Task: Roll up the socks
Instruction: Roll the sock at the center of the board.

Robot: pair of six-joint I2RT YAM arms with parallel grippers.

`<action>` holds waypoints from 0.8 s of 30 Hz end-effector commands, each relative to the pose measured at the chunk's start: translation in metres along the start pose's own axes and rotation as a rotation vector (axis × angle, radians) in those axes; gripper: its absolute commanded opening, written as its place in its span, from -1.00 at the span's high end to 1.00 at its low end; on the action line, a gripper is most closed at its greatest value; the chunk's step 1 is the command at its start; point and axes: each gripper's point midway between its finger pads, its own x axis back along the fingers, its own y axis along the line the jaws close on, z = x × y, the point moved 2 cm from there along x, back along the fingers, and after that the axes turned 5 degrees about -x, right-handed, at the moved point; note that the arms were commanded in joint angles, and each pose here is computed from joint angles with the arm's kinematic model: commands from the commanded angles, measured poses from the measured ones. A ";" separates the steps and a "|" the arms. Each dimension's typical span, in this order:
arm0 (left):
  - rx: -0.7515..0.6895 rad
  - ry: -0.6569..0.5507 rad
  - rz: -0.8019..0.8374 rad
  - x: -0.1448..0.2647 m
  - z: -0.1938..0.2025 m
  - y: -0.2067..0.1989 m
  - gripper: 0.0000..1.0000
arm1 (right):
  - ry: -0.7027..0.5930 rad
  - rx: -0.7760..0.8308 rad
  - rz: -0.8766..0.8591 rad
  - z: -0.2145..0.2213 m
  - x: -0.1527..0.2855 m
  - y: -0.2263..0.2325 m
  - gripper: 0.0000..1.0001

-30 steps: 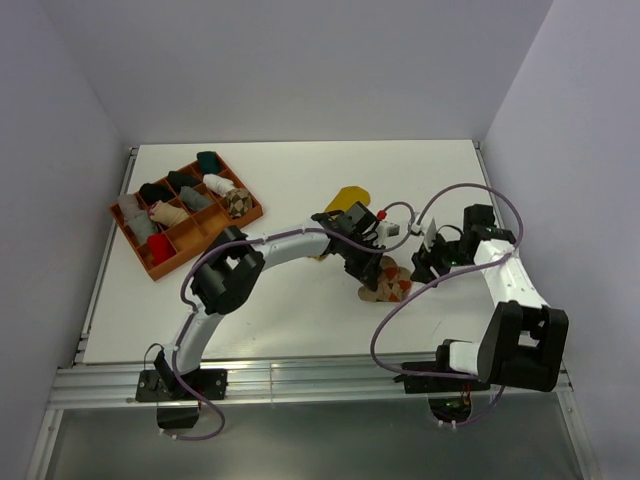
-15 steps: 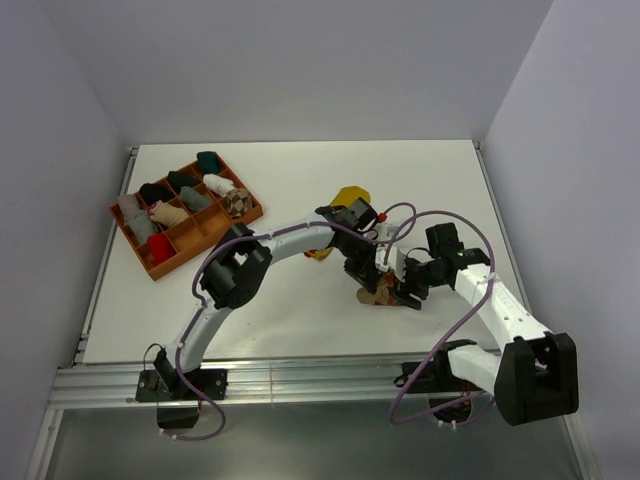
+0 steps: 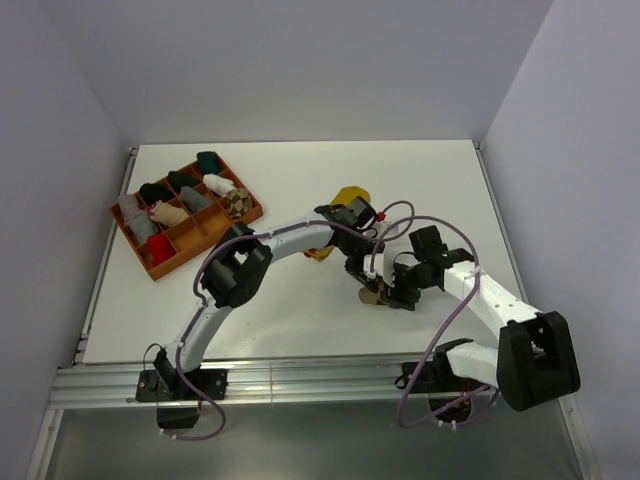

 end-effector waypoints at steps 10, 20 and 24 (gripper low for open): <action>0.134 -0.221 0.069 0.017 -0.029 -0.005 0.41 | 0.080 -0.137 -0.014 0.004 -0.009 -0.011 0.28; 0.174 -0.587 -0.032 0.084 -0.058 -0.001 0.33 | 0.099 -0.254 -0.160 0.008 -0.012 -0.003 0.32; 0.121 -0.715 -0.170 0.106 -0.055 0.011 0.36 | 0.116 -0.360 -0.285 0.009 -0.009 -0.003 0.31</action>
